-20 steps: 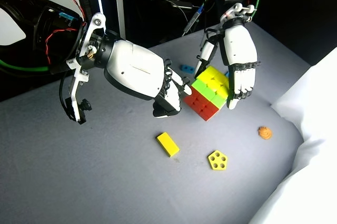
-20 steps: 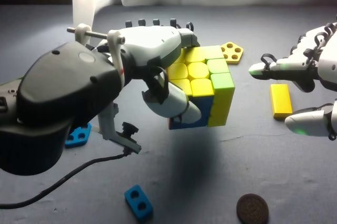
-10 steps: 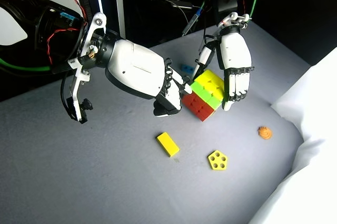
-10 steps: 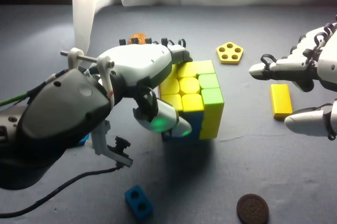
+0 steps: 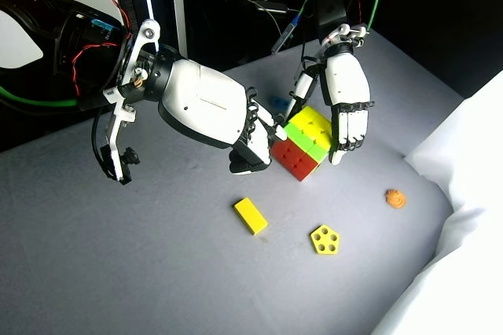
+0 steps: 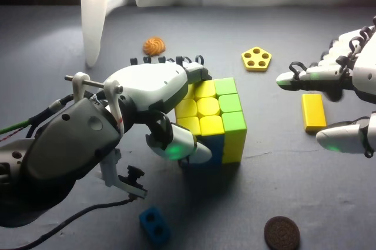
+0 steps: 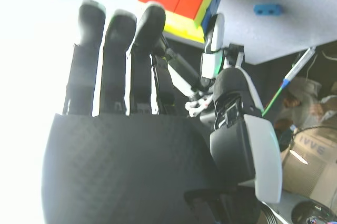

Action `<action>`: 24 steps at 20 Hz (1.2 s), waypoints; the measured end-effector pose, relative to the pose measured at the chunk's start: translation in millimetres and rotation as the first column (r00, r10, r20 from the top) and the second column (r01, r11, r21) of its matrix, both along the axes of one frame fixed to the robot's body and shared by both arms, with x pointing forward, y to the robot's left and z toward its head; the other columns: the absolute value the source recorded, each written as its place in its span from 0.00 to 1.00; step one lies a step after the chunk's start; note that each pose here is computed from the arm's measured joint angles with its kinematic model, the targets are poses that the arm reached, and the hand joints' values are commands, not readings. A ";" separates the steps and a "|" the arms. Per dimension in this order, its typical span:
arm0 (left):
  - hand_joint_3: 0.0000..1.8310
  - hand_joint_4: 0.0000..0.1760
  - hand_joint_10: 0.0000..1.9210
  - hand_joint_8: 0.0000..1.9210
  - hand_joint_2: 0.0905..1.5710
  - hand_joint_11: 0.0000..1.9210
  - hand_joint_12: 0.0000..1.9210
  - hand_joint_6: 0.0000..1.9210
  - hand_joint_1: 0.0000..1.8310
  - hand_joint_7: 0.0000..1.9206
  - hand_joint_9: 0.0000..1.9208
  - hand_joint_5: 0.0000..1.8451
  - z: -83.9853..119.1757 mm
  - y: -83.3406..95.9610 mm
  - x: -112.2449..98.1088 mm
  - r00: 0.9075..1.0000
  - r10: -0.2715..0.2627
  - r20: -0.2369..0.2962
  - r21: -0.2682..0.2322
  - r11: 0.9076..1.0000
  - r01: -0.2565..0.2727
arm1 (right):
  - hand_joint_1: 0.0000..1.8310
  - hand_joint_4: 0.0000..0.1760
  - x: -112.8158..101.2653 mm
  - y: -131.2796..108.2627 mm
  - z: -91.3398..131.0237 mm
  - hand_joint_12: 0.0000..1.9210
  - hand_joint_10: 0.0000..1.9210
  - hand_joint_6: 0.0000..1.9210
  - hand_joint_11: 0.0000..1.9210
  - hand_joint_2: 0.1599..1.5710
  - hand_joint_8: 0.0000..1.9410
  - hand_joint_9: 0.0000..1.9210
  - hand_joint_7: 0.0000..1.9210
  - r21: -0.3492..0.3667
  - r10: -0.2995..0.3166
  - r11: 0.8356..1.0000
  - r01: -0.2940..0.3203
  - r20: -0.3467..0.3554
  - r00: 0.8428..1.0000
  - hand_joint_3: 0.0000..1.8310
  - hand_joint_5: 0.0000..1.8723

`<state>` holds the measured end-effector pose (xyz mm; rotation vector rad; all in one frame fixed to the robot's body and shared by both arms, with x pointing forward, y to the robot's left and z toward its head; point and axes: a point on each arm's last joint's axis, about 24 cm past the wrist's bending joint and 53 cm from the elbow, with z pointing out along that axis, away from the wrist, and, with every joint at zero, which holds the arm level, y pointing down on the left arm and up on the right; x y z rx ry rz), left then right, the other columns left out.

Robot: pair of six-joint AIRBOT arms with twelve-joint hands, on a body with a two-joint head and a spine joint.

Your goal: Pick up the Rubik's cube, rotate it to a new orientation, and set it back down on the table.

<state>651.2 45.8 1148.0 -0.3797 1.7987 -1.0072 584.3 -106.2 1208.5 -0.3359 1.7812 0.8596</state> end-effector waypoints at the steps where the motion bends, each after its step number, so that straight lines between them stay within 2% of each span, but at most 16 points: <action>1: 0.00 0.00 1.00 1.00 0.91 0.18 1.00 0.89 0.55 0.24 0.17 0.25 -0.7 0.4 -0.2 1.000 0.001 0.000 0.001 1.000 -0.001 | 0.00 0.00 0.0 -0.1 -0.4 0.87 0.52 0.00 0.00 0.78 0.21 0.05 0.13 -0.001 0.000 1.000 0.000 -0.001 1.000 0.00 0.08; 2: 0.00 0.00 1.00 1.00 0.90 0.18 1.00 0.88 0.55 0.24 0.17 0.26 -0.5 0.3 -0.3 1.000 0.002 0.000 -0.001 1.000 -0.002 | 0.00 0.00 0.0 0.0 -0.1 0.66 0.33 0.01 0.00 0.78 0.10 0.03 0.06 -0.001 0.000 1.000 0.000 0.000 1.000 0.00 0.04; 3: 0.00 0.00 0.99 1.00 0.90 0.19 1.00 0.87 0.65 0.23 0.23 0.23 -0.7 0.5 -0.4 1.000 0.002 0.000 0.000 1.000 -0.002 | 0.00 0.00 -0.1 0.2 0.1 0.29 0.11 0.01 0.00 0.77 0.02 0.02 0.01 0.000 0.001 1.000 -0.001 0.000 1.000 0.00 0.01; 4: 0.00 0.00 1.00 1.00 0.90 0.18 1.00 0.88 0.58 0.25 0.19 0.24 -0.6 0.4 -0.6 1.000 0.002 0.000 -0.001 1.000 -0.002 | 0.00 0.00 -0.1 0.1 -0.3 0.07 0.03 0.00 0.00 0.77 0.00 0.00 0.00 -0.001 0.000 1.000 0.000 0.000 1.000 0.00 0.00; 5: 0.00 0.00 1.00 1.00 0.90 0.18 1.00 0.87 0.56 0.24 0.17 0.25 -0.6 0.5 -0.6 1.000 0.003 0.000 -0.001 1.000 -0.003 | 0.00 0.00 0.0 -0.1 -0.3 0.01 0.01 0.00 0.00 0.77 0.00 0.00 0.00 -0.001 0.000 1.000 0.000 -0.001 1.000 0.00 0.00; 7: 0.00 0.00 1.00 1.00 0.91 0.18 1.00 0.90 0.55 0.26 0.17 0.22 -0.4 0.6 -0.6 1.000 0.004 0.000 -0.002 1.000 -0.004 | 0.00 0.00 0.0 0.0 -0.1 0.00 0.00 0.00 0.00 0.76 0.00 0.00 0.00 -0.001 0.000 1.000 0.000 0.000 1.000 0.00 0.00; 10: 0.00 0.00 0.98 0.97 0.89 0.17 1.00 0.85 0.56 0.27 0.15 0.24 -0.3 0.7 -0.5 1.000 0.005 0.000 -0.003 1.000 -0.005 | 0.00 0.00 0.0 -0.1 -0.3 0.00 0.00 0.00 0.00 0.76 0.00 0.00 0.00 -0.002 0.000 1.000 0.000 0.000 1.000 0.00 0.00; 11: 0.00 0.00 0.91 0.84 0.78 0.15 0.98 0.72 0.57 0.16 0.16 0.16 0.3 0.3 -1.4 1.000 0.006 0.001 -0.005 1.000 -0.006 | 0.00 0.00 0.0 -0.1 -0.3 0.00 0.00 0.00 0.00 0.77 0.00 0.00 0.00 -0.002 0.000 1.000 0.000 0.000 1.000 0.00 0.00; 12: 0.00 0.00 0.83 0.70 0.77 0.15 0.93 0.57 0.53 0.16 0.17 0.15 -0.7 0.9 -1.7 1.000 0.008 0.001 -0.004 1.000 -0.008 | 0.00 0.00 -0.1 0.1 -0.3 0.00 0.00 0.00 0.00 0.77 0.00 0.00 0.00 -0.002 0.000 1.000 0.000 0.000 1.000 0.00 0.00; 13: 0.00 0.00 0.77 0.58 0.77 0.14 0.90 0.45 0.49 0.19 0.18 0.17 -1.7 1.9 -1.7 1.000 0.011 0.001 -0.002 1.000 -0.011 | 0.00 0.00 -0.1 0.1 -0.5 0.00 0.00 0.00 0.00 0.77 0.00 0.00 0.00 -0.002 0.001 1.000 -0.001 0.000 1.000 0.00 0.00; 14: 0.00 0.00 0.65 0.38 0.78 0.07 0.84 0.32 0.39 0.22 0.17 0.17 -1.8 2.5 -1.5 1.000 0.013 0.001 -0.001 1.000 -0.013 | 0.00 0.00 -0.1 0.0 -0.6 0.00 0.00 0.00 0.00 0.77 0.00 0.00 0.00 -0.003 0.001 1.000 -0.001 0.001 1.000 0.00 0.00; 15: 0.00 0.00 0.50 0.23 0.74 0.03 0.79 0.22 0.38 0.25 0.19 0.17 -1.6 2.7 -1.5 1.000 0.014 0.002 -0.001 1.000 -0.014 | 0.00 0.00 -0.2 0.2 -0.6 0.00 0.00 0.00 0.00 0.77 0.00 0.00 0.00 -0.003 0.001 1.000 -0.001 0.001 1.000 0.00 0.00; 17: 0.00 0.00 0.26 0.04 0.68 0.00 0.70 0.06 0.38 0.28 0.22 0.19 -1.1 3.7 -0.9 1.000 0.020 0.003 -0.003 1.000 -0.020 | 0.00 0.00 -0.1 0.0 -0.6 0.00 0.00 0.00 0.00 0.77 0.00 0.00 0.00 -0.004 0.001 1.000 -0.001 0.001 1.000 0.00 0.00; 19: 0.00 0.00 0.07 0.00 0.65 0.00 0.59 0.00 0.33 0.20 0.19 0.14 3.9 4.4 -0.6 0.999 0.029 0.016 -0.011 1.000 -0.029 | 0.00 0.00 -0.1 0.0 -0.6 0.00 0.00 0.00 0.00 0.77 0.00 0.00 0.00 -0.004 0.001 1.000 -0.001 0.001 1.000 0.00 0.00; 20: 0.00 0.00 0.03 0.00 0.64 0.00 0.54 0.00 0.32 0.18 0.17 0.11 5.3 3.5 -0.6 0.999 0.028 0.017 -0.014 1.000 -0.028 | 0.00 0.00 -0.1 0.0 -0.6 0.00 0.00 0.00 0.00 0.77 0.00 0.00 0.00 -0.004 0.001 1.000 -0.001 0.001 1.000 0.00 0.00; 24: 0.00 0.16 0.00 0.00 0.60 0.00 0.29 0.00 0.26 0.02 0.07 0.00 3.3 -3.1 -5.6 1.000 0.009 -0.007 -0.020 1.000 -0.009 | 0.00 0.00 -0.1 0.0 -0.6 0.00 0.00 0.00 0.00 0.77 0.00 0.01 0.00 -0.004 0.001 1.000 -0.001 0.001 1.000 0.00 0.00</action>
